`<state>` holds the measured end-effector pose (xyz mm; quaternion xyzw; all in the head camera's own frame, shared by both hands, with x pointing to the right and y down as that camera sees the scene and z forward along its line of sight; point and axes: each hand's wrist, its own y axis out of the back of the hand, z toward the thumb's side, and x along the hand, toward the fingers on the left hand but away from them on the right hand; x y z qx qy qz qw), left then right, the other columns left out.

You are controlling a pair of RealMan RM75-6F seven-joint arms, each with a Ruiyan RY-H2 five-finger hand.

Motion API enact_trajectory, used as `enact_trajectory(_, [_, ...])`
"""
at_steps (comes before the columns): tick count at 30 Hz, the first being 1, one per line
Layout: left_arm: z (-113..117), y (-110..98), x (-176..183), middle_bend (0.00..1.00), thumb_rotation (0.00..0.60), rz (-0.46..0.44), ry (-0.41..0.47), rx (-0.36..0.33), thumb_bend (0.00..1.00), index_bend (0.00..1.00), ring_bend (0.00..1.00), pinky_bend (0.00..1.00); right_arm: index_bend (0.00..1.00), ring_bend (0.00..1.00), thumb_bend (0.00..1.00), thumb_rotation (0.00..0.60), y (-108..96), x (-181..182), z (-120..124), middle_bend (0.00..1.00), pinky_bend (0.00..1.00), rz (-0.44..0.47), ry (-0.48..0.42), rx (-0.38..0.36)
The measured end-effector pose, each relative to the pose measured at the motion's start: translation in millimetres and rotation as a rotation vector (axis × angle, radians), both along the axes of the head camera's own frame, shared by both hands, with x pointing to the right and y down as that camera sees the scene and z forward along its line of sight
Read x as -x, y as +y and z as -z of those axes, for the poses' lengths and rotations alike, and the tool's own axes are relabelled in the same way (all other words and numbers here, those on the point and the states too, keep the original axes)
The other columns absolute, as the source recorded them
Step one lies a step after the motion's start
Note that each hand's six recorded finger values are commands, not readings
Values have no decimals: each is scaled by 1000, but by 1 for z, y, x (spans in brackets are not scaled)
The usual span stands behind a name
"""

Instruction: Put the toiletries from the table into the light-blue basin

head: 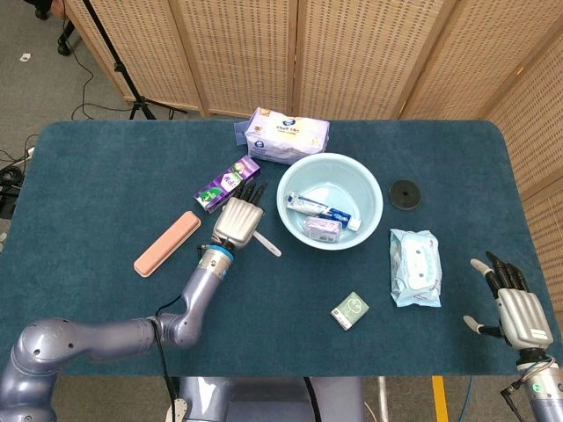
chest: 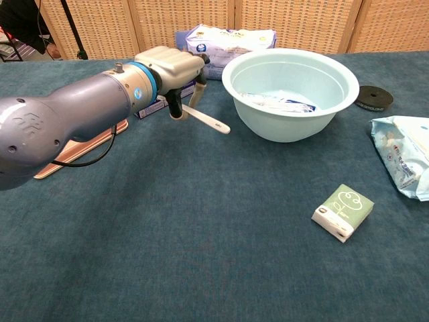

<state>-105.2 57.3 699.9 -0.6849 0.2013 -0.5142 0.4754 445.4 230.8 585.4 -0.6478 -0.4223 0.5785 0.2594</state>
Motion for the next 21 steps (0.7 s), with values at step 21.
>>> enact_trajectory(21, [35, -48, -29, 72, 600, 26, 71, -147, 381, 858, 2, 0, 124, 0, 208, 600, -1, -5, -4, 0, 0, -24, -4, 16])
